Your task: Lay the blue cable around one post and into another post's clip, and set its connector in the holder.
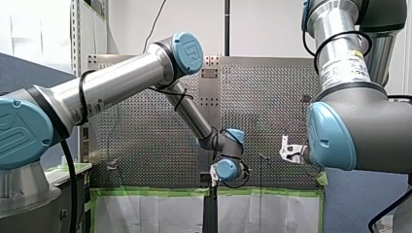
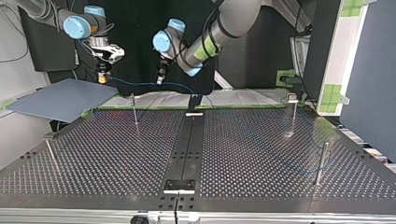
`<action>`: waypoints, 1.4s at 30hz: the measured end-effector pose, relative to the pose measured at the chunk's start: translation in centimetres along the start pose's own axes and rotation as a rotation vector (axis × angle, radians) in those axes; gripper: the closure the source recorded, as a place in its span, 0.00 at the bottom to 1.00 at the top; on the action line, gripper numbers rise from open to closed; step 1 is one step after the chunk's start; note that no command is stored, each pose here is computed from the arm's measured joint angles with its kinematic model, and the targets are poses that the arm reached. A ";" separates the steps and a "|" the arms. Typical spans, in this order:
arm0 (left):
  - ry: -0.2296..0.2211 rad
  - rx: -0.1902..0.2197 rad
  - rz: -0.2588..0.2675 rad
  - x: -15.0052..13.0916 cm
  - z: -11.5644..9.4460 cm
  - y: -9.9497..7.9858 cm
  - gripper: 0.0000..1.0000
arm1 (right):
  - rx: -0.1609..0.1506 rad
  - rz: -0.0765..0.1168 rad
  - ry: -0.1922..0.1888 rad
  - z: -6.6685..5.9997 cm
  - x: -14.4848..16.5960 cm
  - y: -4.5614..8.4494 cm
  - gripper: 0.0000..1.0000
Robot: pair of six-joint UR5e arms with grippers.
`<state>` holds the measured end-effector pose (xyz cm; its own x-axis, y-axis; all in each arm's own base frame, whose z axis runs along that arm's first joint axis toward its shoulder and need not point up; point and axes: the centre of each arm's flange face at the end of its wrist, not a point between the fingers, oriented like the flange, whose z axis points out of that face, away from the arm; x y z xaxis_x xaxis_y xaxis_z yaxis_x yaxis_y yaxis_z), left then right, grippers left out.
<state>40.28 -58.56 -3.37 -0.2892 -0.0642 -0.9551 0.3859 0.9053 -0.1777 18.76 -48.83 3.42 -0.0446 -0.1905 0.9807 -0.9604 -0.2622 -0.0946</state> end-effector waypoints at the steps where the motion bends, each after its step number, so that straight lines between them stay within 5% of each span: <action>1: -0.003 0.002 -0.008 0.0 -0.1 -0.2 0.00 | 0.000 0.001 0.004 0.0 0.0 0.0 1.00; 18: -0.033 -0.025 -0.077 2.2 -1.9 0.8 0.00 | 0.046 0.056 0.080 1.1 -0.6 0.3 1.00; 24: -0.092 0.002 -0.126 1.5 -1.2 0.1 0.00 | 0.066 0.065 0.080 1.1 -0.6 0.1 1.00; 35: -0.195 0.065 -0.243 0.1 0.2 -1.2 0.00 | 0.082 0.065 0.076 1.1 -0.6 -0.3 1.00; 42: -0.182 0.052 -0.249 0.9 1.7 -0.6 0.00 | 0.087 0.062 0.072 1.0 -0.7 -0.6 1.00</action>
<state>41.33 -59.85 -4.52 -0.2209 -0.3592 -0.9067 0.3688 0.8299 -0.4186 19.68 -49.53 2.63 -0.1260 -0.1411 0.9819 -0.9277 -0.3340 -0.1670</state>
